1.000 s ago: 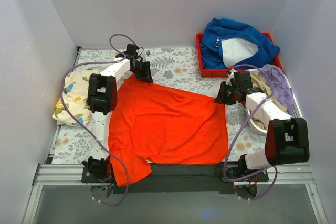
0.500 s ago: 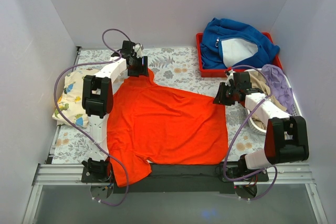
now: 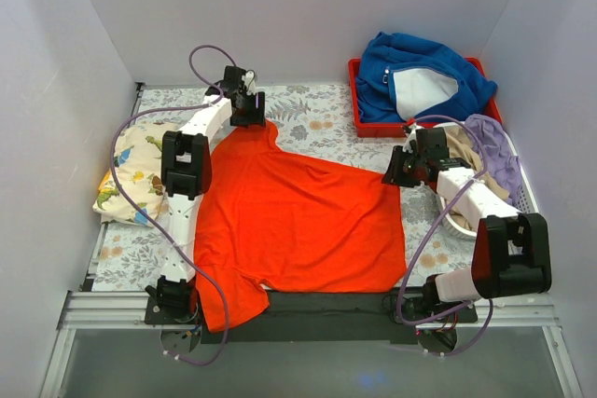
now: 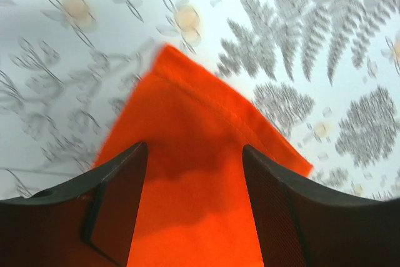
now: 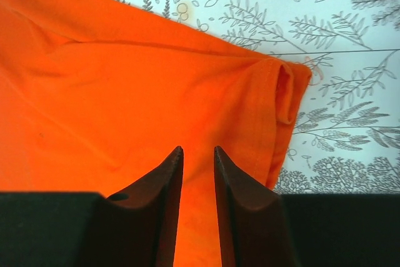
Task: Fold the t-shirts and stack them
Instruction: Fold the tshirt
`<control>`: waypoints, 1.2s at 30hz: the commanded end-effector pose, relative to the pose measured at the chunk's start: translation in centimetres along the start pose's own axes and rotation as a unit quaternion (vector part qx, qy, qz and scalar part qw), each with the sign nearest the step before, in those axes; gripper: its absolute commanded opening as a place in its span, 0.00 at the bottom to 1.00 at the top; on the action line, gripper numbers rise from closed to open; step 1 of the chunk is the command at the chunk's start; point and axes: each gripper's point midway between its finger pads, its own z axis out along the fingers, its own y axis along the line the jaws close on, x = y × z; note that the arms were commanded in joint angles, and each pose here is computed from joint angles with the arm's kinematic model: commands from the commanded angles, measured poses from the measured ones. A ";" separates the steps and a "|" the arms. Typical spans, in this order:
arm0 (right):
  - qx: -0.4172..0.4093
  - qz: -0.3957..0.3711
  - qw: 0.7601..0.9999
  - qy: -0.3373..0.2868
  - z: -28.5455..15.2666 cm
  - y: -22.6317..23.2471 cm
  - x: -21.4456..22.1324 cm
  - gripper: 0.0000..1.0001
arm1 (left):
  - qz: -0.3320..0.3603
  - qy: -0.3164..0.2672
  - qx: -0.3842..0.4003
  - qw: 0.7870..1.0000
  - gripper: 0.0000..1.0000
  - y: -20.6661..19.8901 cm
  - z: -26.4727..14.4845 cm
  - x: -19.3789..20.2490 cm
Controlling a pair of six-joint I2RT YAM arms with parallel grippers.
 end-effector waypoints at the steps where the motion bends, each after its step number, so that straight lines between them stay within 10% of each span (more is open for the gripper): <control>1: 0.033 -0.017 0.999 -0.019 -0.8 -1.0 -0.5 0.33 | -0.029 0.007 -0.048 0.998 0.61 4.3 0.9 -0.1; 11: 0.037 -0.015 0.999 0.012 1.0 -1.4 -0.7 0.33 | -0.091 -0.023 -0.091 0.991 0.61 11.6 -1.6 -0.5; 23: -0.129 -0.051 0.990 0.026 2.2 5.7 -0.6 0.35 | -0.102 -0.033 -0.043 0.993 0.61 10.2 -2.2 -1.4; 36: -0.063 -0.057 0.989 0.120 8.4 3.4 5.2 0.33 | -0.102 -0.034 -0.044 0.993 0.61 10.3 -2.4 -1.5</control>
